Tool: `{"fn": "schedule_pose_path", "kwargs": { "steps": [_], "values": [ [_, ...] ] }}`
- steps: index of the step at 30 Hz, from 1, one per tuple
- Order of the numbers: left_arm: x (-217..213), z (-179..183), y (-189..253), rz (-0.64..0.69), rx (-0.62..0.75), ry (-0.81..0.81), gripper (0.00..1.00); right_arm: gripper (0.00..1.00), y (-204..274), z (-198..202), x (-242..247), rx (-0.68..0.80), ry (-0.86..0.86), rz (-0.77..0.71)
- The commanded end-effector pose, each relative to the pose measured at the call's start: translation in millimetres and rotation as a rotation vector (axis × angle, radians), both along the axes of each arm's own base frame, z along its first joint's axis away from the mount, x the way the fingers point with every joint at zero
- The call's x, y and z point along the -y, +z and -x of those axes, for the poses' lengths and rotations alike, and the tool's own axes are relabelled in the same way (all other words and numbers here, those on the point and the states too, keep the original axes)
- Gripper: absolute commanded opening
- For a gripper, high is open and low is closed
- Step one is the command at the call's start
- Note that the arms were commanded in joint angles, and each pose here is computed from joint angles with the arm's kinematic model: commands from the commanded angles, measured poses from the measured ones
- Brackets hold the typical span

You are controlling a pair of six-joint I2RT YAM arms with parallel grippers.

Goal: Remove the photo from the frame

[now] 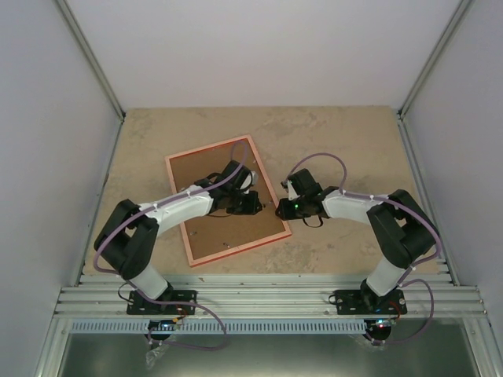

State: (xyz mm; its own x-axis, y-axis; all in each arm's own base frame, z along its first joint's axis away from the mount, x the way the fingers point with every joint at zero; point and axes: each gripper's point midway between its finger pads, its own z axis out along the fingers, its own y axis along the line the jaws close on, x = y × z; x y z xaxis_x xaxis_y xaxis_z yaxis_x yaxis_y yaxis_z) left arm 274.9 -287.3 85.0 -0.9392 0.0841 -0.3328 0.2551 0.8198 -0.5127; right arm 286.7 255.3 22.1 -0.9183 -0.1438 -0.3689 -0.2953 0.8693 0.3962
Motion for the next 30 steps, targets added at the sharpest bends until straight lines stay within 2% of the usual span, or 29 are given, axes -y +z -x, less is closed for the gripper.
{"fn": "schedule_pose_path", "kwargs": {
  "steps": [1,19,30],
  "values": [
    [8,-5,0,0.019,0.014,0.003,0.0,0.25,-8,5,8,-0.018,-0.02,0.024],
    [9,-21,-6,-0.004,0.045,0.048,0.0,0.22,-9,7,9,-0.026,-0.022,0.026],
    [-16,-29,-8,-0.068,0.075,0.2,0.0,0.21,-10,7,10,-0.025,-0.024,0.027]
  ]
}}
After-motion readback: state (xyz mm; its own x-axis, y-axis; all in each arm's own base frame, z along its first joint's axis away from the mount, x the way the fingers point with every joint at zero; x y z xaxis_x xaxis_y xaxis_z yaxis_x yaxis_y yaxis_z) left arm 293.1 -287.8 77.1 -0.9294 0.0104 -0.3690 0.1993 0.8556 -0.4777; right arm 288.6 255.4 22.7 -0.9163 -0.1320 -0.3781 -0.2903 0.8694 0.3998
